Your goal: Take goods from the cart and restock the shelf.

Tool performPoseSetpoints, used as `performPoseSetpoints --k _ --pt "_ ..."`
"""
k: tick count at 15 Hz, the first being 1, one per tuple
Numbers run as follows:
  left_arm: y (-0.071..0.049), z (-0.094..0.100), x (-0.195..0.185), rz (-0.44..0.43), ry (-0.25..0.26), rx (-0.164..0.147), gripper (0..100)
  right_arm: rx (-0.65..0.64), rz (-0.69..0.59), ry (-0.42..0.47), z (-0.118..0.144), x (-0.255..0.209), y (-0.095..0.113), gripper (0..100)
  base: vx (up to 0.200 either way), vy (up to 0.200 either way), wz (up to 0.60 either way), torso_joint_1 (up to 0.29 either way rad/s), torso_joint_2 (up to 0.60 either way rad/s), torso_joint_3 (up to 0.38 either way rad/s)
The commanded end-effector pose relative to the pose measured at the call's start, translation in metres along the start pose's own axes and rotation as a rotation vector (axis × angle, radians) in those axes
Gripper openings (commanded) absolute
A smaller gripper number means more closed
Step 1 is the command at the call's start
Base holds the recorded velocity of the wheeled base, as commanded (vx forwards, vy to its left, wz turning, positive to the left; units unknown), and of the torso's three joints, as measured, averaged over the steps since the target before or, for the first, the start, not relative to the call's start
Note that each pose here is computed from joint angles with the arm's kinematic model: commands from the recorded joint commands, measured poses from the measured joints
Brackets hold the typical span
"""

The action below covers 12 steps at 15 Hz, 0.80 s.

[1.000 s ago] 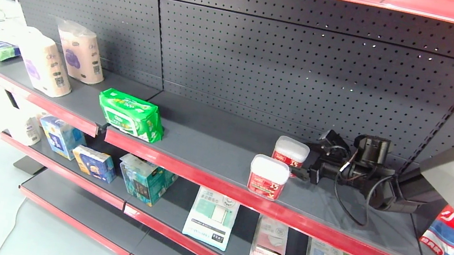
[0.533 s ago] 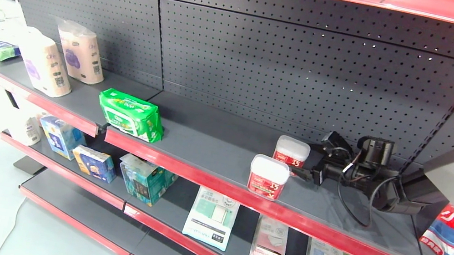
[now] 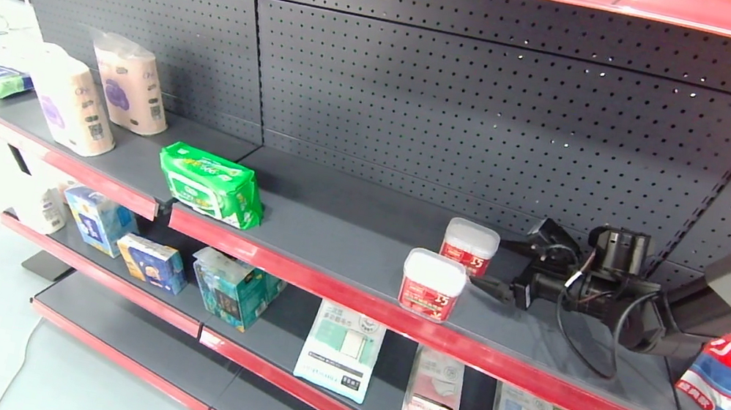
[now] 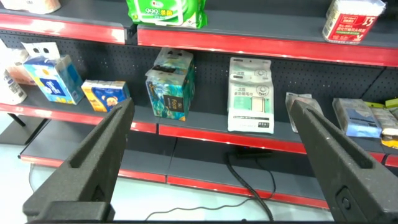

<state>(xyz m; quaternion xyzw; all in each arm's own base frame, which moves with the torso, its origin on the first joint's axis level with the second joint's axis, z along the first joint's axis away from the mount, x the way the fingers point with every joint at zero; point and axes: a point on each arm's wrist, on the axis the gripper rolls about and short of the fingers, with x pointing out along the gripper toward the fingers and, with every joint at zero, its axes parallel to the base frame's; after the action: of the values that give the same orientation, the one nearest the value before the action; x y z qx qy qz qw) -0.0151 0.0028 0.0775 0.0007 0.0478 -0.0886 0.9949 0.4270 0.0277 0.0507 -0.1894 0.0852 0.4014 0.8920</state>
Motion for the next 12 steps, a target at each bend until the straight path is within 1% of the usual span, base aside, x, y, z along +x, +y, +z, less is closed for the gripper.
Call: performPoseSetpoints --k 1,2,4,7,9,12 --pt "0.000 0.000 0.000 0.000 0.001 0.000 100 -0.010 -0.026 -0.015 0.016 -0.015 -0.002 100 0.000 0.000 0.00 0.000 0.00 0.000" --pt "0.000 0.000 0.000 0.000 0.001 0.000 100 -0.021 -0.046 -0.025 0.023 -0.023 -0.006 100 0.000 0.000 0.00 0.000 0.00 0.000" --pt "0.000 0.000 0.000 0.000 0.001 0.000 100 -0.025 -0.056 -0.029 0.029 -0.032 -0.004 100 0.000 0.000 0.00 0.000 0.00 0.000" --pt "0.000 0.000 0.000 0.000 0.001 0.000 100 -0.001 -0.059 -0.006 0.033 -0.055 0.009 100 0.000 0.000 0.00 0.000 0.00 0.000" --pt "0.000 0.000 0.000 0.000 0.001 0.000 100 -0.015 -0.098 -0.007 0.048 -0.067 0.015 100 0.000 0.000 0.00 0.000 0.00 0.000" --pt "0.000 0.000 0.000 0.000 0.001 0.000 100 -0.031 -0.196 -0.010 0.078 -0.085 0.024 100 0.000 0.000 0.00 0.000 0.00 0.000"
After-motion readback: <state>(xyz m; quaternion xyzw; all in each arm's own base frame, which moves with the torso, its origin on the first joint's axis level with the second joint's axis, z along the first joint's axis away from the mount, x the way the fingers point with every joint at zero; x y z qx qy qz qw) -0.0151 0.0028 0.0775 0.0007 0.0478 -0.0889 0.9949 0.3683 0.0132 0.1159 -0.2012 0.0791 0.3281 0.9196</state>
